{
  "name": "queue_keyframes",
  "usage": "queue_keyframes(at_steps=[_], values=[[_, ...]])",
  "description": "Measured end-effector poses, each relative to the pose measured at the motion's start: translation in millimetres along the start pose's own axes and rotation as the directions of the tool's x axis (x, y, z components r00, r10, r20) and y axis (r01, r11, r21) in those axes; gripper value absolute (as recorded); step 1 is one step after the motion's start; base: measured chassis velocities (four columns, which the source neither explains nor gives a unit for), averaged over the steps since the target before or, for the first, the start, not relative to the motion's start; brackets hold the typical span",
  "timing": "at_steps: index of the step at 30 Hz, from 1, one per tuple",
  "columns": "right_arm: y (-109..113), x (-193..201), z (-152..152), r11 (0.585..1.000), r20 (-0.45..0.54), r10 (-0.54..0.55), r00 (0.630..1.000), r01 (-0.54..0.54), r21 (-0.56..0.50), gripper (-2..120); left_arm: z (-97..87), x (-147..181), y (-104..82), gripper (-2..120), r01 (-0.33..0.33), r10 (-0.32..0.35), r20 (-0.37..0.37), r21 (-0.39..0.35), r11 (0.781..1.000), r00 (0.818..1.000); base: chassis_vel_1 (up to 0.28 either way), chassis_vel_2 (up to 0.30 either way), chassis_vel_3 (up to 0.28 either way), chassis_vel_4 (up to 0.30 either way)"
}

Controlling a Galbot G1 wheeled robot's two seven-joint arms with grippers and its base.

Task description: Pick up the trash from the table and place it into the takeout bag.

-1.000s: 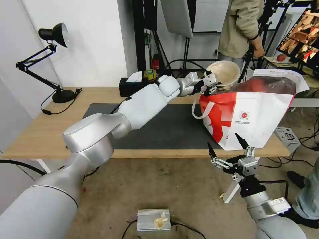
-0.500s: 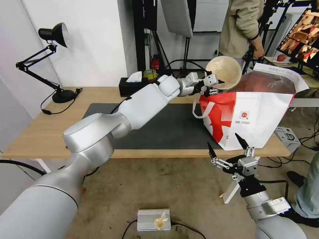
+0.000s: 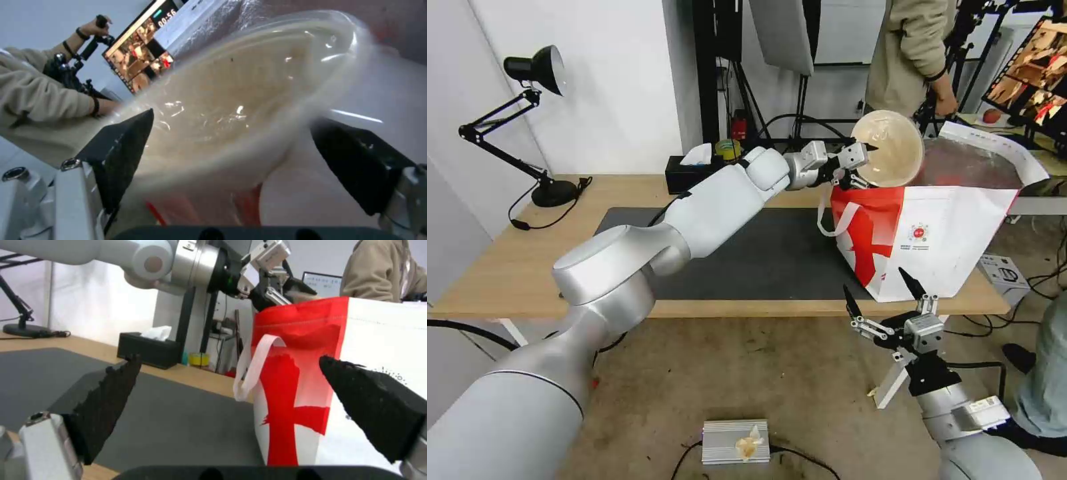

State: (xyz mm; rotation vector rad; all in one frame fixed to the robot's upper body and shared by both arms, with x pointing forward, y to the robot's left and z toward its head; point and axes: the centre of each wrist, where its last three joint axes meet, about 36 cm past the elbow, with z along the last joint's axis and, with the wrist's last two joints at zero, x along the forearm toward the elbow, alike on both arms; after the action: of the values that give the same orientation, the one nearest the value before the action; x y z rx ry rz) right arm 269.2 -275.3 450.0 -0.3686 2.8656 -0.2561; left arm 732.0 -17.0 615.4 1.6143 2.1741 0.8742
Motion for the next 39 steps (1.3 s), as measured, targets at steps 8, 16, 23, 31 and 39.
queue_keyframes(at_steps=[8, 16, 23, 31, 39], values=[[0, 0, 0, 1.000, 0.000, 0.000, 1.000, 0.000, 0.000, 100, -0.9, 0, 0.4, 96, 0.000, 0.000, 0.000, -0.003, 1.000, 1.000, 0.000, 0.000, 0.000, 0.000], [0, 0, 0, 1.000, 0.000, 0.000, 1.000, 0.000, 0.000, 100, -8.0, -2, 3.8, 97, 0.032, -0.032, 0.007, -0.019, 0.999, 0.999, 0.000, 0.000, 0.000, 0.000], [0, 0, 0, 1.000, 0.000, 0.000, 1.000, 0.000, 0.000, 100, -10.5, -1, 6.1, 98, 0.061, -0.060, 0.010, -0.024, 0.998, 0.998, 0.000, 0.000, 0.000, 0.000], [0, 0, 0, 1.000, 0.000, 0.000, 1.000, 0.000, 0.000, 100, -15.4, -2, 9.0, 98, 0.100, -0.099, 0.034, -0.030, 0.994, 0.995, 0.000, 0.000, 0.000, 0.000], [0, 0, 0, 1.000, 0.000, 0.000, 1.000, 0.000, 0.000, 100, -23.2, -5, 7.5, 98, 0.097, -0.096, 0.061, -0.022, 0.995, 0.994, 0.000, 0.000, 0.000, 0.000]])
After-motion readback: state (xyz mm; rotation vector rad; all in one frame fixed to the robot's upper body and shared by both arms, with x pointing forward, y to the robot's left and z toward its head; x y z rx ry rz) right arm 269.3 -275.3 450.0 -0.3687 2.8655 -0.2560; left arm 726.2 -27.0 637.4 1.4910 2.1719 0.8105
